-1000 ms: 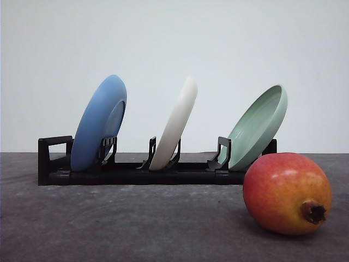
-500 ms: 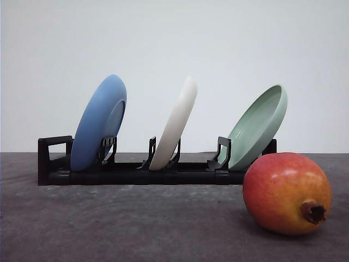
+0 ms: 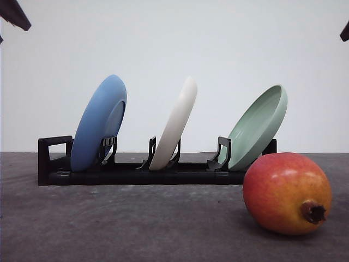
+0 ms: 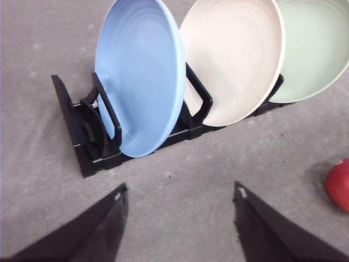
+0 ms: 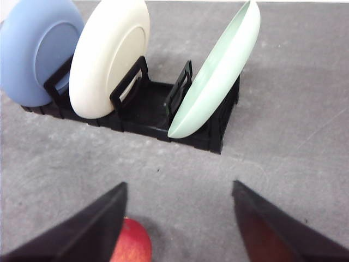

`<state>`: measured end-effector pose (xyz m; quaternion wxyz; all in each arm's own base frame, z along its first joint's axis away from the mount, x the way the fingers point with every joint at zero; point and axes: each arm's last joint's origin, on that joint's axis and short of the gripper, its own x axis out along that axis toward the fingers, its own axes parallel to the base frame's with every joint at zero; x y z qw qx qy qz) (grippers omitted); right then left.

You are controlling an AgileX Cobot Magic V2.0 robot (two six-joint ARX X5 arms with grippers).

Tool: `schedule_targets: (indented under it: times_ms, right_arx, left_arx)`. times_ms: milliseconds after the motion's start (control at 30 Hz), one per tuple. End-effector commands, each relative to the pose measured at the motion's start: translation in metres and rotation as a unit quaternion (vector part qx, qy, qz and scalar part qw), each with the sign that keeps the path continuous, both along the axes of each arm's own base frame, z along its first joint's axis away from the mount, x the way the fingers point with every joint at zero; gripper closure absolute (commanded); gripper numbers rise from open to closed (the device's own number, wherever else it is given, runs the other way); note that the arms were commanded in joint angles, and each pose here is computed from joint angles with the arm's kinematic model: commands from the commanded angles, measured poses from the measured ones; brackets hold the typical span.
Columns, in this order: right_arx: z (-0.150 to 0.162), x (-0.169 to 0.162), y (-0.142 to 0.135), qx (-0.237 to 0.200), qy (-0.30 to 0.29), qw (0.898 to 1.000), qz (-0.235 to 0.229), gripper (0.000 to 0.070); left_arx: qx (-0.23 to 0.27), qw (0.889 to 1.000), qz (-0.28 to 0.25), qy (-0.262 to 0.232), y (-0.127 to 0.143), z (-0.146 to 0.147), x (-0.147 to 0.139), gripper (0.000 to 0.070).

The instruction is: Place pomegranate in white plate

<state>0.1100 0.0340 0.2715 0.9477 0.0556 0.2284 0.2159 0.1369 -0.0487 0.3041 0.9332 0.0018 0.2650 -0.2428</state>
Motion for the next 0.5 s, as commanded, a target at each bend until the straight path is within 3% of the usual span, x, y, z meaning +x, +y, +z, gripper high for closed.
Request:
schedule_targets:
  times_ms: [0, 233, 467]
  right_arx:
    - [0.005, 0.0, 0.001, -0.001, -0.012, 1.0, 0.002, 0.0279]
    - [0.005, 0.0, 0.001, 0.0, -0.011, 1.0, 0.005, 0.0279]
    - [0.005, 0.0, 0.001, 0.003, -0.01, 1.0, 0.004, 0.0279]
  left_arx:
    - [-0.002, 1.0, -0.008, -0.013, -0.001, 0.005, 0.001, 0.0308]
    - [-0.005, 0.999, -0.043, -0.03, -0.01, 0.007, 0.003, 0.0308]
    - [0.01, 0.991, -0.113, -0.073, -0.04, 0.007, 0.016, 0.0309]
